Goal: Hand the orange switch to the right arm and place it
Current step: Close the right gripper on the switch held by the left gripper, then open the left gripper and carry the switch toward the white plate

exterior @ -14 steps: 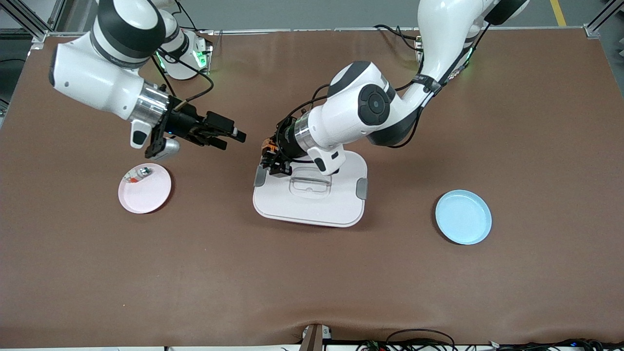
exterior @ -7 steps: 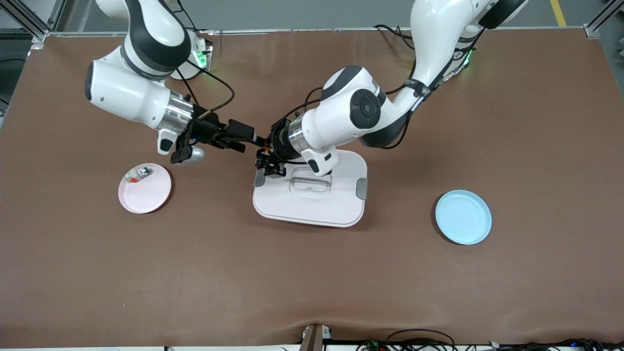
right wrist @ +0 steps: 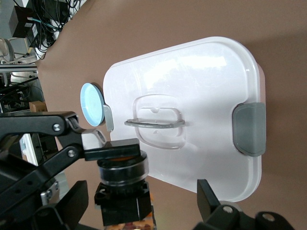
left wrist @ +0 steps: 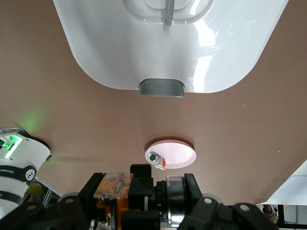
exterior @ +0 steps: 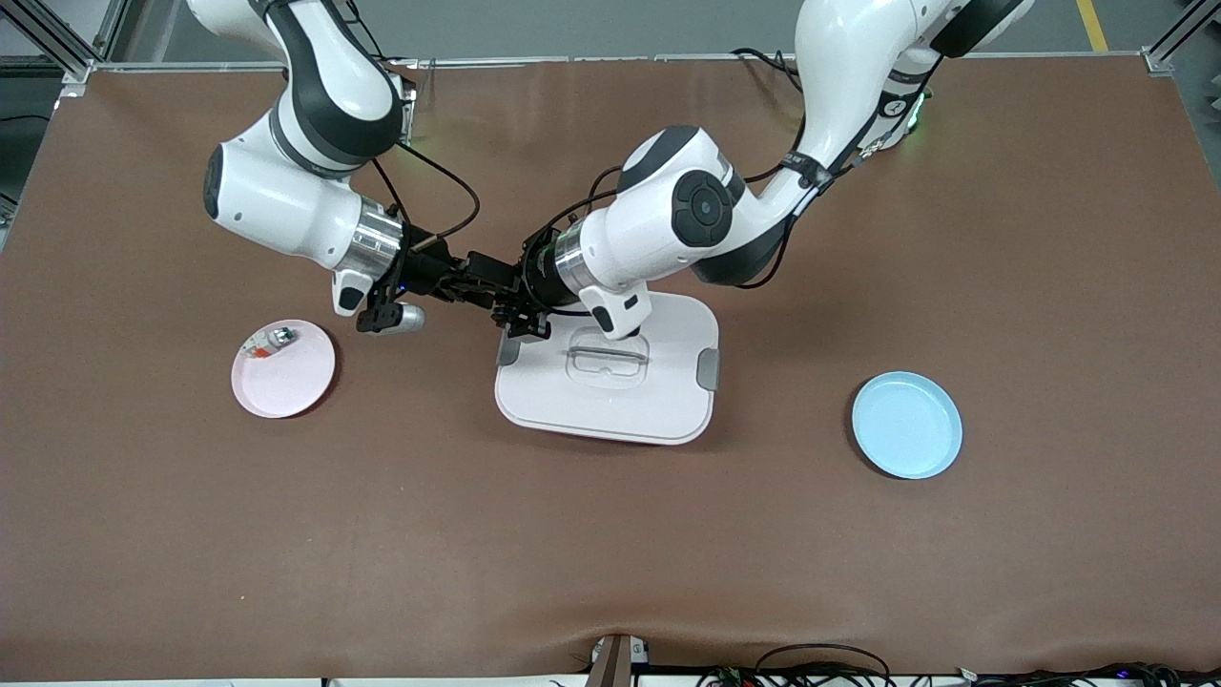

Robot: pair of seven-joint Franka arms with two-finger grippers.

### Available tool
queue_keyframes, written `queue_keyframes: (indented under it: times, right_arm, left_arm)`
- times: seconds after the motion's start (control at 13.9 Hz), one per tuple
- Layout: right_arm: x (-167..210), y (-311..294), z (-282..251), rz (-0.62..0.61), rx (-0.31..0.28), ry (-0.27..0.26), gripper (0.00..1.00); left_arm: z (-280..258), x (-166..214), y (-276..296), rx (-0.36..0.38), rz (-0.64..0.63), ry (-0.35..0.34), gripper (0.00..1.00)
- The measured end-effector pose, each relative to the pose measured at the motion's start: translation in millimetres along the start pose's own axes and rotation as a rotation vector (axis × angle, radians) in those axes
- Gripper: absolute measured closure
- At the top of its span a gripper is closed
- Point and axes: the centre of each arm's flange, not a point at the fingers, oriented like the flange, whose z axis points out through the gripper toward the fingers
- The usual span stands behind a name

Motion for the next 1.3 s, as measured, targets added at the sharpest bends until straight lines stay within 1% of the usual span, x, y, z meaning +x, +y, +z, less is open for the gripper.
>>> queue_keyframes:
  times: [0.22,0.65,0.87,0.94,1.01,1.08,1.15,1.3]
  right_arm:
    - [-0.1,0.4,0.4,0.001,0.000,-0.006,0.00]
    - [-4.0,0.3,1.6,0.002,0.001,-0.068,0.00]
    - [-3.2,-0.1,0.4,0.000,0.002,-0.069,0.00]
    - [-2.8,-0.3,-0.3,0.000,0.003,-0.068,0.06]
    - [-2.3,-0.5,-1.0,0.000,0.004,-0.067,0.06]
    - [-1.5,-0.6,-2.1,0.001,0.005,-0.065,0.10]
    - [0.0,-1.2,-4.1,0.000,0.007,-0.061,0.10]
    - [3.8,-4.2,-9.7,-0.003,0.014,-0.049,0.25]
  left_arm:
    - [0.0,-0.4,-0.1,-0.001,0.000,-0.001,0.28]
    - [-0.4,-4.6,-0.4,-0.022,0.005,-0.014,0.28]
    - [-1.2,-4.8,0.3,-0.027,0.005,-0.016,0.28]
    - [-1.2,-4.9,0.3,-0.027,0.006,-0.016,0.28]
    - [-1.3,-4.9,0.4,-0.027,0.006,-0.016,0.28]
    - [-1.2,-4.9,0.3,-0.027,0.006,-0.016,0.28]
    - [-1.2,-4.9,0.3,-0.027,0.007,-0.016,0.28]
    - [-1.2,-4.9,0.3,-0.027,0.007,-0.016,0.28]
